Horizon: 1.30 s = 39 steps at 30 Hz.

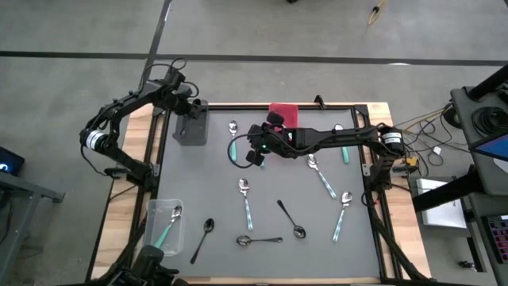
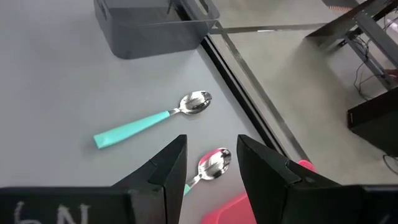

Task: Sort silverware by color (type)
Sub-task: Put the black spoon into the black bin

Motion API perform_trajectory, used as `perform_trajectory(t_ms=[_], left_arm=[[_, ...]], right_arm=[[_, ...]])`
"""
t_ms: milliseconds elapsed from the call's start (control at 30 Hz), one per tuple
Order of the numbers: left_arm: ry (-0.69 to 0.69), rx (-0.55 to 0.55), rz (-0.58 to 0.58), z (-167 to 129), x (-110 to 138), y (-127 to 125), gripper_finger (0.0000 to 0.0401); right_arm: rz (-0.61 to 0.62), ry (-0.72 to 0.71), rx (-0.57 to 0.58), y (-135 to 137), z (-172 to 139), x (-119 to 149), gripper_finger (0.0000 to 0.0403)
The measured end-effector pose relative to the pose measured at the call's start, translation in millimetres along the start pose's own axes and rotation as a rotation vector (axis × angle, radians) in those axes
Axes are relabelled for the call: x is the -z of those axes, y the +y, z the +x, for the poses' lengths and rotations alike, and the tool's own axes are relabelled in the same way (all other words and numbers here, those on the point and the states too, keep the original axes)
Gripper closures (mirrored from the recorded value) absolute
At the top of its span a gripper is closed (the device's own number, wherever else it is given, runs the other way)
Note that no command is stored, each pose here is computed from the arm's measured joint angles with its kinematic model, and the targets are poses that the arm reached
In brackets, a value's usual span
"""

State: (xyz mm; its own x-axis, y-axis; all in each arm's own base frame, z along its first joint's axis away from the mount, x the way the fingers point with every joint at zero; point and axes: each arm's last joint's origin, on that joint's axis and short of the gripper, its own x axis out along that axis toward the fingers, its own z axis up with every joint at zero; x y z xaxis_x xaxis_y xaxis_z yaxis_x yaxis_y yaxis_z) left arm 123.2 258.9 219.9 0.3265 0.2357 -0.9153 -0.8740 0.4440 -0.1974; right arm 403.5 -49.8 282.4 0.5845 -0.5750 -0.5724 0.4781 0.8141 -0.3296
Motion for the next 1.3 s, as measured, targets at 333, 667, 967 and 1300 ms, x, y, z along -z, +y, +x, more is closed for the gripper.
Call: perform_trajectory(t_ms=[333,667,967,1300], left_arm=[[-0.001,0.000,0.000,0.0,-0.1,-0.1,0.0387],[-0.002,0.000,0.017,0.0,-0.2,-0.1,0.0387],[-0.002,0.000,0.031,0.0,-0.2,-0.1,0.0387],[0.002,0.000,0.048,0.0,0.2,0.0,0.0387]], right_arm=[[0.035,0.000,0.000,0.0,0.0,0.0,0.0271],[0.076,-0.002,-0.005,2.0,-1.1,0.0,0.0271],[0.073,-0.002,-0.008,3.4,-2.0,0.0,0.0271],[0.082,-0.003,-0.010,4.0,-2.4,0.0,0.0271]])
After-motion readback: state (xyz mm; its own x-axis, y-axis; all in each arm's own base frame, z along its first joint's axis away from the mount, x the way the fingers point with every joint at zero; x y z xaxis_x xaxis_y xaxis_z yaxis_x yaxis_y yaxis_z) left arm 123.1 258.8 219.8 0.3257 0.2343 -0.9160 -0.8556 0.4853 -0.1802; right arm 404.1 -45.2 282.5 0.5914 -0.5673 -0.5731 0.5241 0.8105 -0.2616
